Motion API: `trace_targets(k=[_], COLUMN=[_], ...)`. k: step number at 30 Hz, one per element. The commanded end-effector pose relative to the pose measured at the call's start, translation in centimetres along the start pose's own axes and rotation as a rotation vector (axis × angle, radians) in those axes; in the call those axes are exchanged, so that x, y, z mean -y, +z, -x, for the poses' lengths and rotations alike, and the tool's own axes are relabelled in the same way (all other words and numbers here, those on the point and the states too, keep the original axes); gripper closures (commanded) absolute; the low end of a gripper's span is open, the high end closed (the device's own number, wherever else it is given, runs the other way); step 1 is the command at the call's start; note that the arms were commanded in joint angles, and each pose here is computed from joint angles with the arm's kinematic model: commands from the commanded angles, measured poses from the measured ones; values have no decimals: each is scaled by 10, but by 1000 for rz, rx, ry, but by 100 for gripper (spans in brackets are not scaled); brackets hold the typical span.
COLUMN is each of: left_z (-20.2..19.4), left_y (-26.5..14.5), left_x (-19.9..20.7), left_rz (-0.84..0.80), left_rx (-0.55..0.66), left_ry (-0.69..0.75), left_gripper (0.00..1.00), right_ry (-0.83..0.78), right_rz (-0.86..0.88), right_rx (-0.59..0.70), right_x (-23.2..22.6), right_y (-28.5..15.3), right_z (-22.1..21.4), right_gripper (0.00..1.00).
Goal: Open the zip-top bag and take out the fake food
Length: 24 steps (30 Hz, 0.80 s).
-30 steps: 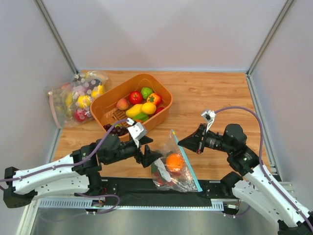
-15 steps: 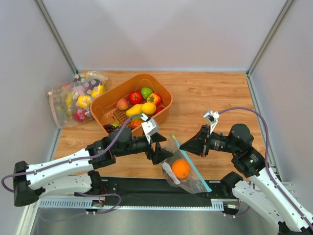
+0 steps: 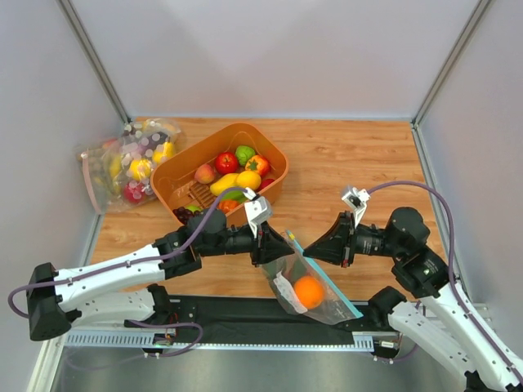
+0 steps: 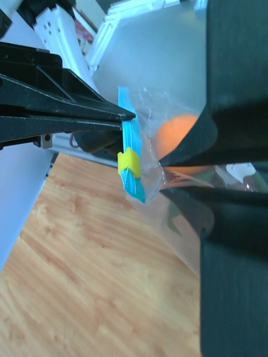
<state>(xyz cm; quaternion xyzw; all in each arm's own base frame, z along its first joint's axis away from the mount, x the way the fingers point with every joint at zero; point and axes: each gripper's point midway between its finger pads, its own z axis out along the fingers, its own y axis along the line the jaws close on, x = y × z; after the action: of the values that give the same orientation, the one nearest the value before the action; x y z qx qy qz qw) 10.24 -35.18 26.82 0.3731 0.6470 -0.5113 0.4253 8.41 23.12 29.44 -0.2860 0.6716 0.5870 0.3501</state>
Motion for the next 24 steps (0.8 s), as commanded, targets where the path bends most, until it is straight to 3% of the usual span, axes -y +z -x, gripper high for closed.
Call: trace_targets(k=[1,6,10,15,18,24], left_z=[13,7,8,9,7,2], left_y=[-1,-15,-29,-41,-43,-40], left_x=[18,21,23,25,27,29], left_rz=[-92,-96,-85,-80,-90,-104], left_rx=[46,55,70,75,62,38], left_ry=[-2,-20,-19,-13,-12,-13], left_gripper=[81,100,100,100,100,100], right_ry=[-51,-53,-49,-62,-96,-89], right_rz=[4,-45,-117,-229,-232,-235], right_rx=[16,9,14,52,64,36], right_x=[-12,-3,8,13,5,6], right_y=[-6,-6,-7,-15,-17,-2], right_z=[9,8,11,31,44,51], right_gripper=[100,100,97,63,52,44])
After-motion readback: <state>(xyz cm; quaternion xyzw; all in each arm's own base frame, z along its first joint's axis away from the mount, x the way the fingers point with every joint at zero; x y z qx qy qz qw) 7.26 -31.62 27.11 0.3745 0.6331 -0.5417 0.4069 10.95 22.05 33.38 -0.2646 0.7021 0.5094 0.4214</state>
